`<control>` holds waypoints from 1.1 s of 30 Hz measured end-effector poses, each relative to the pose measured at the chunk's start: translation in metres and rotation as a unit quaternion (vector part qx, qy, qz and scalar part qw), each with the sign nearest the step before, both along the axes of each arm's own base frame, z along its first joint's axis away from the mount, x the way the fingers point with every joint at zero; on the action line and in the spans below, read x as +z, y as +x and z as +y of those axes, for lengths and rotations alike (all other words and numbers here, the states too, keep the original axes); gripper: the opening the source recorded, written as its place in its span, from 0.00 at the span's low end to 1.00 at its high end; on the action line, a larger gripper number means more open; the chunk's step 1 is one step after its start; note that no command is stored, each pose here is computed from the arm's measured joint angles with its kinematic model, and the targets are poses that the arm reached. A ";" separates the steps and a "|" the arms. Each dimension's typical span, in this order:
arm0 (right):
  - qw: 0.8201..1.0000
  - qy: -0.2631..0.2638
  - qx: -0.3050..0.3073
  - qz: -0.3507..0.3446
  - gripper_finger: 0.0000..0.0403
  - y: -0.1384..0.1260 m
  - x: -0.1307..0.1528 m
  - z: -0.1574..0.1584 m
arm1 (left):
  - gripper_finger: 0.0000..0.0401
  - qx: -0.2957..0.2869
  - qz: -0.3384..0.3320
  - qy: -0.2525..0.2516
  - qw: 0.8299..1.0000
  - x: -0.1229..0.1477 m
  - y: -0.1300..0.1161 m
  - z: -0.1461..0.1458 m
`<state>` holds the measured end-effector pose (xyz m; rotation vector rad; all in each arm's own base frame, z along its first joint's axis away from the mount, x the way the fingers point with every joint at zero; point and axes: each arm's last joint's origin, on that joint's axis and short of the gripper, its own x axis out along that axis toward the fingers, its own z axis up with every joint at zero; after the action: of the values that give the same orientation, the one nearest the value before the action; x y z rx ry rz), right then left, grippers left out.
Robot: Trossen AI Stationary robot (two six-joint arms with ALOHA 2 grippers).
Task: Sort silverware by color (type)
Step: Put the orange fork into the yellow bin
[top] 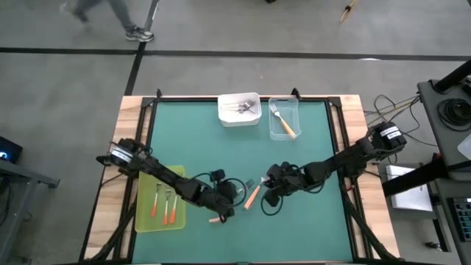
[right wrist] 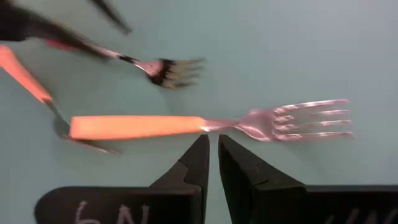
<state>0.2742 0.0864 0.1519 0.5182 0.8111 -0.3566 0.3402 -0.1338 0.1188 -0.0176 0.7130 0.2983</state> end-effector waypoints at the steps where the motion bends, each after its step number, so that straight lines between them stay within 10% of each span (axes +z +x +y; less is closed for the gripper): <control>1: 1.000 0.000 0.000 -0.002 0.07 0.001 -0.001 0.001 | 0.27 0.005 0.012 0.009 1.000 -0.002 -0.002 0.001; 33: 1.000 -0.023 0.007 0.017 0.07 0.002 -0.012 0.004 | 0.29 0.000 0.028 0.008 1.000 -0.006 -0.005 0.002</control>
<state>0.2760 0.0909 0.1399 0.4646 0.8368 -0.3699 0.3356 -0.1321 0.1130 0.0055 0.7662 0.3054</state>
